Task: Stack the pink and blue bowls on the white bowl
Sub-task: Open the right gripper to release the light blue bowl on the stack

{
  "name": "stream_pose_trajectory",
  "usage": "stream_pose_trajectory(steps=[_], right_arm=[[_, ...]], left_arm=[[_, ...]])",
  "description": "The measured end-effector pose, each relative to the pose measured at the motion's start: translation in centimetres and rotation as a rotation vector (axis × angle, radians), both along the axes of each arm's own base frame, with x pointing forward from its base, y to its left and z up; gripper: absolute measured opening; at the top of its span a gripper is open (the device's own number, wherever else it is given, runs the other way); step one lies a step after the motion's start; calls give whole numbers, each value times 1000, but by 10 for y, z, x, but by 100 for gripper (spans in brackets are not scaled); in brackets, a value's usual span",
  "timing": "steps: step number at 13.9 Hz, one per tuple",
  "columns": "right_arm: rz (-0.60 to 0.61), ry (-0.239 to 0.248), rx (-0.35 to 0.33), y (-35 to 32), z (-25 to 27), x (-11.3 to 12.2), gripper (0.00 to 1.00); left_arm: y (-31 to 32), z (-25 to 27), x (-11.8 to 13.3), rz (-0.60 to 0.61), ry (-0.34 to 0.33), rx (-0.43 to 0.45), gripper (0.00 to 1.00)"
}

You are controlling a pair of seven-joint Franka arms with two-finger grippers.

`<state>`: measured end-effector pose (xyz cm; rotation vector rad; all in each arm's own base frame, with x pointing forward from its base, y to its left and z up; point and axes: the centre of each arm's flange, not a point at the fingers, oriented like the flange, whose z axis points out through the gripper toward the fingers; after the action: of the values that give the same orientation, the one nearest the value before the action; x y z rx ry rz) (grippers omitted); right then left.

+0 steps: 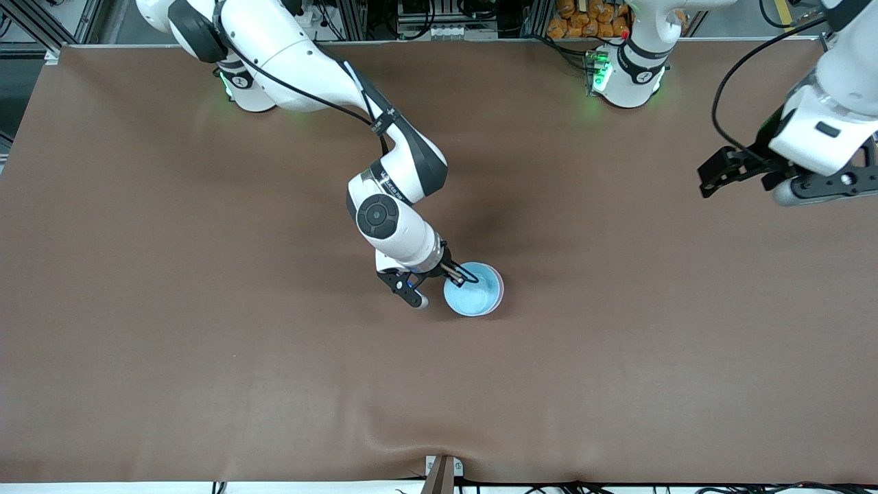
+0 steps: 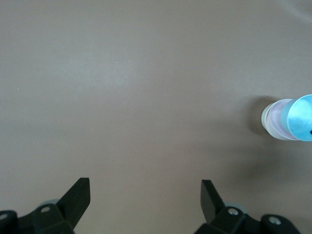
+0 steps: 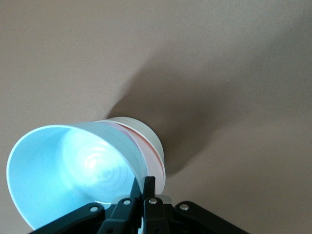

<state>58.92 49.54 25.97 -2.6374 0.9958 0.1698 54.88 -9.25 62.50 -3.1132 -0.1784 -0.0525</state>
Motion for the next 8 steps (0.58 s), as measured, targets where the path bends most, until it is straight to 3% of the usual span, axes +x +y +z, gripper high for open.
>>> stream_pose_trajectory(steps=[5,8], right_arm=[[12,10,-1,15,-3,-14,3],[23,6,-12,17,-7,-15,12]], left_arm=[[0,3,-3,-6,-5,0,100],[1,1,-2,-5,-2,0,100]])
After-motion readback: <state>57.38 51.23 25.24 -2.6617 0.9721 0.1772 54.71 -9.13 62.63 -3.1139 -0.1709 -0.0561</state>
